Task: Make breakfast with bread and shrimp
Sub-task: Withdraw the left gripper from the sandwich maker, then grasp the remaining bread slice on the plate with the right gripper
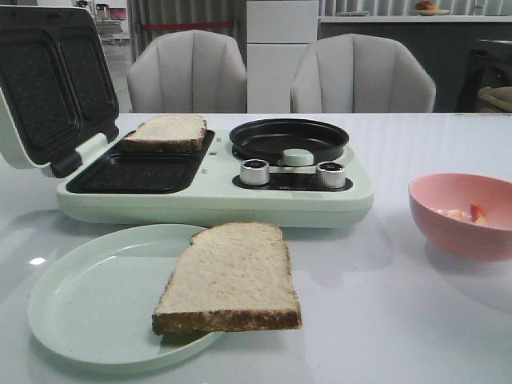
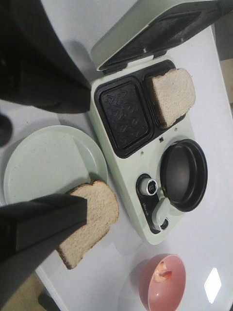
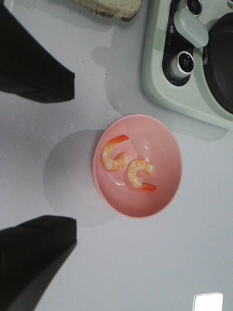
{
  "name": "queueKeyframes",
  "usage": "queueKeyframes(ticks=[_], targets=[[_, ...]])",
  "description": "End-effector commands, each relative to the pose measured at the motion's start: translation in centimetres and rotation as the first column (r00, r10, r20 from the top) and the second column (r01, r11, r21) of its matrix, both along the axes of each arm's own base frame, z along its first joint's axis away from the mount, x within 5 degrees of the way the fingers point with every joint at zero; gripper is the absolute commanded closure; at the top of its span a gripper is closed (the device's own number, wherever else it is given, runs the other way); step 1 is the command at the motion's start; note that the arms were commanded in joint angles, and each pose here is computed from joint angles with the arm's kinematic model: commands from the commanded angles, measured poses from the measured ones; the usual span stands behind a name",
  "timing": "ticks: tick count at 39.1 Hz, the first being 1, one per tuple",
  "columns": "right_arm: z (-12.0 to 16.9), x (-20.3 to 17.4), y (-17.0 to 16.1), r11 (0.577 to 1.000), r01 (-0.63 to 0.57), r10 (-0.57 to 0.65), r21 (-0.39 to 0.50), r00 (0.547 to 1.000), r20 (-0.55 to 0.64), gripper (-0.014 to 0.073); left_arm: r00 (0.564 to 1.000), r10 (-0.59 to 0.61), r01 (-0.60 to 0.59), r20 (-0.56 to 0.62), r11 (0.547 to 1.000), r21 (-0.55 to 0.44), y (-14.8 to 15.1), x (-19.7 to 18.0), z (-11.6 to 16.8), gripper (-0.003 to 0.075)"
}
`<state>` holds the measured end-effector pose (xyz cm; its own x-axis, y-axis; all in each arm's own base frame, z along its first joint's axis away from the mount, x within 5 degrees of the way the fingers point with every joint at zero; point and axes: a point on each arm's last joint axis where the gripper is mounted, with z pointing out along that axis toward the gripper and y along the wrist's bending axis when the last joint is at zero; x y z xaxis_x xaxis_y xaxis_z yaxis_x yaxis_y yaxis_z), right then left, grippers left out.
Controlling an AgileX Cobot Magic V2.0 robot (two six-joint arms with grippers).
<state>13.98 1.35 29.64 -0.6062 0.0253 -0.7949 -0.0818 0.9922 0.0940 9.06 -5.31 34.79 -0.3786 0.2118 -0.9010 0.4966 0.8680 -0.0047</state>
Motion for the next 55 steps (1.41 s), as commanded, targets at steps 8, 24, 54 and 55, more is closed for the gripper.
queueKeyframes(ticks=[8,24,54,55], targets=[[0.2,0.3,1.2,0.98,-0.005,0.023,0.2,0.996,-0.091,0.0004,0.995,-0.003,0.005,0.095,1.0,-0.019,0.1,-0.1,0.3,0.0297],[-5.6,4.7,7.1,0.872,-0.147,0.318,0.466,0.895,-0.312,0.0004,0.996,-0.006,0.008,0.084,0.999,-0.033,0.0,-0.1,0.2,0.0297],[-11.2,13.6,14.4,0.79,-0.171,0.463,0.589,0.797,-0.389,0.0036,0.996,-0.006,0.008,0.084,0.999,-0.033,0.0,-0.1,0.2,0.0297],[-11.3,13.7,14.6,0.776,-0.175,0.473,0.606,0.796,-0.377,0.0036,0.996,-0.006,0.008,0.084,0.999,-0.033,0.0,-0.1,0.2,0.0297]])
